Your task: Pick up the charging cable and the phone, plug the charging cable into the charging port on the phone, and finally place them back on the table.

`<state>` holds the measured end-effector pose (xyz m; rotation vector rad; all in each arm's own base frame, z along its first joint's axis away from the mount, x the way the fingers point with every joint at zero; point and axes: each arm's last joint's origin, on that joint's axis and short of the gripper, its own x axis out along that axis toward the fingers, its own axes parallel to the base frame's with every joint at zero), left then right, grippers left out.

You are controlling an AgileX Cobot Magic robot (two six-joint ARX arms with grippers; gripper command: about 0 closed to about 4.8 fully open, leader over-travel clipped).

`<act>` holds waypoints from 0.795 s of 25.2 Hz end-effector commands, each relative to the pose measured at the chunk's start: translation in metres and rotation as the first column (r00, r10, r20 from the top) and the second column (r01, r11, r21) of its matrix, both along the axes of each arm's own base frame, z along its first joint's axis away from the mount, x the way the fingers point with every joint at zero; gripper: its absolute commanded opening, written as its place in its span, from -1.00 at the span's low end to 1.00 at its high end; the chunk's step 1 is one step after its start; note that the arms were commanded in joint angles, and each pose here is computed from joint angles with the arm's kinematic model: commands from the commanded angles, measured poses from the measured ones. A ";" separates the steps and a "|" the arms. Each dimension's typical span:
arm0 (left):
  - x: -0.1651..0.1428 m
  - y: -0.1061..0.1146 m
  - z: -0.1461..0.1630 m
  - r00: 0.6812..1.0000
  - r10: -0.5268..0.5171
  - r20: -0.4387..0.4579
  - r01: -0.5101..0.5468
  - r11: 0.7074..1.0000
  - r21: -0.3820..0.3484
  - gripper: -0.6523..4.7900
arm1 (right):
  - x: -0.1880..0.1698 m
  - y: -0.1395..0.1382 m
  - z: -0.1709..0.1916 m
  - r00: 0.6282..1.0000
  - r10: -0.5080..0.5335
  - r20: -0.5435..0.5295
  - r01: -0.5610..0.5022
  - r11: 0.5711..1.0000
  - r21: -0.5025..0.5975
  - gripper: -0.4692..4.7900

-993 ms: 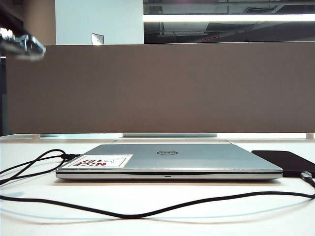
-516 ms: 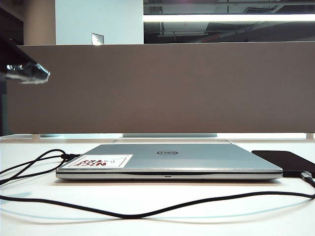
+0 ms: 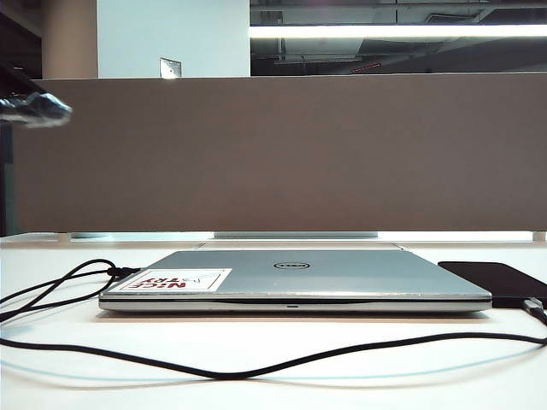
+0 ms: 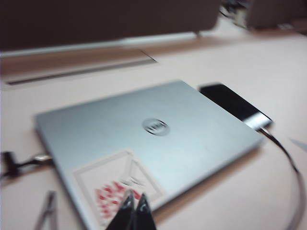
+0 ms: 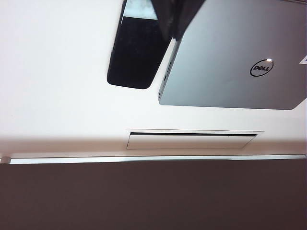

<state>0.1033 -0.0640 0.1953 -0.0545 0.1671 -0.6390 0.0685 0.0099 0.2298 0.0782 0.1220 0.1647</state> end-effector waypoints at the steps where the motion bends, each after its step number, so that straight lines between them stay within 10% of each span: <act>1: 0.002 0.012 0.004 0.994 0.102 0.034 -0.101 0.995 -0.023 -0.78 | 0.000 0.000 0.003 1.000 0.000 0.020 0.000 1.000 0.006 -0.84; 11: -0.007 0.052 -0.013 0.892 0.421 0.163 -0.413 0.907 -0.086 -0.78 | 0.000 0.000 0.003 1.000 -0.001 0.020 0.001 1.000 0.006 -0.84; 20: -0.006 0.059 -0.025 0.851 0.482 0.206 -0.487 0.873 -0.034 -0.78 | 0.000 0.000 0.003 1.000 -0.001 0.020 0.001 1.000 0.006 -0.84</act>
